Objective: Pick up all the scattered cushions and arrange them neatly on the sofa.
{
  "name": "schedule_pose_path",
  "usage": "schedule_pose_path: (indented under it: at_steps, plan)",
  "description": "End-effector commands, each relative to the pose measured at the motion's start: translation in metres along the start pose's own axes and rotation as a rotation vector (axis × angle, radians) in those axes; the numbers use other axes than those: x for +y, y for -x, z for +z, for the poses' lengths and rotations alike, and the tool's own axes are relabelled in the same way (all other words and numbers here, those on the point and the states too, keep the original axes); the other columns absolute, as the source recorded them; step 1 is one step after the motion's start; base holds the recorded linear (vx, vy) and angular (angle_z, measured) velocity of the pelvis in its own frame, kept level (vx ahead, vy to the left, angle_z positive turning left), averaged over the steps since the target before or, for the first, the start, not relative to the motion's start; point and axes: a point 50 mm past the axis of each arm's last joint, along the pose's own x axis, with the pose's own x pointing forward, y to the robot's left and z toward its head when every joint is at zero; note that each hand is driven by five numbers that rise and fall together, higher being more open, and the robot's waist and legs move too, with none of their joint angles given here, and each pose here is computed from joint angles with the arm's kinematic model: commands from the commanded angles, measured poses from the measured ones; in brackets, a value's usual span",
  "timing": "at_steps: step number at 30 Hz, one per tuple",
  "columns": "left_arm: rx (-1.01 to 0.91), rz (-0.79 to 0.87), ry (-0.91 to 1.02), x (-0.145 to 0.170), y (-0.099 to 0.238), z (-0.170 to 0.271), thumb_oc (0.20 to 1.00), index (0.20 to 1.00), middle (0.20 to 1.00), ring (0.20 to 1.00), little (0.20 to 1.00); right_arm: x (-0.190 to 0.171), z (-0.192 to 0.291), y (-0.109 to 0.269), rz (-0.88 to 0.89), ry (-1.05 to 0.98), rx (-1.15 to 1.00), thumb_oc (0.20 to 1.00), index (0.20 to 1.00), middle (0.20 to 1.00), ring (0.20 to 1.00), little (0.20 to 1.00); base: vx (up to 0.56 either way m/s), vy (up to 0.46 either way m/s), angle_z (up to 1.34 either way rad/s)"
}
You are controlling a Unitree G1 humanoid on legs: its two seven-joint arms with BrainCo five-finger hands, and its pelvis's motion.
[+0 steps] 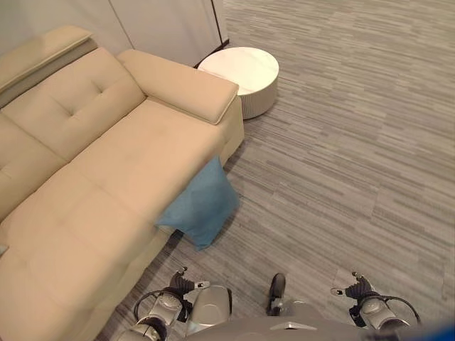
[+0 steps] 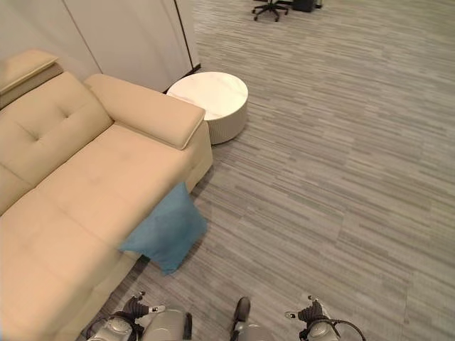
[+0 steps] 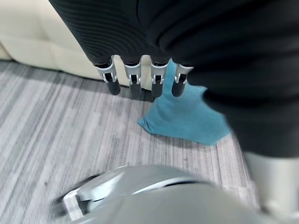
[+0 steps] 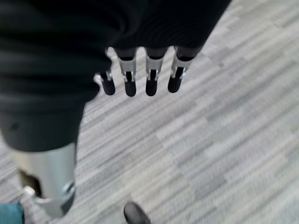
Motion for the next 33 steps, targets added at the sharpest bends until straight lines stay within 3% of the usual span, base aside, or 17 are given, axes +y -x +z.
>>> schedule_pose_path:
  at_steps: [1,12,24,33]
  plan:
    - [-0.048,-0.053,-0.021,-0.019,0.000,0.017,1.000,1.000,1.000,1.000,1.000,-0.024,-0.010,-0.002,-0.075,0.008,0.010,1.000,1.000,1.000,1.000,1.000,0.21,-0.032,0.49]
    - [-0.005,-0.026,-0.020,-0.006,0.001,-0.001,1.000,1.000,1.000,1.000,1.000,-0.018,-0.007,-0.001,-0.049,0.025,-0.009,1.000,1.000,1.000,1.000,1.000,0.26,0.119,0.68]
    - [-0.014,-0.040,-0.078,-0.006,-0.001,0.004,1.000,1.000,1.000,1.000,1.000,-0.017,-0.002,-0.002,-0.044,-0.032,-0.034,1.000,1.000,1.000,1.000,1.000,0.16,-0.091,1.42]
    - [-0.029,-0.049,-0.073,-0.008,-0.001,0.007,1.000,1.000,1.000,1.000,1.000,-0.020,-0.006,-0.001,-0.046,-0.042,-0.027,1.000,1.000,1.000,1.000,1.000,0.04,-0.086,0.71]
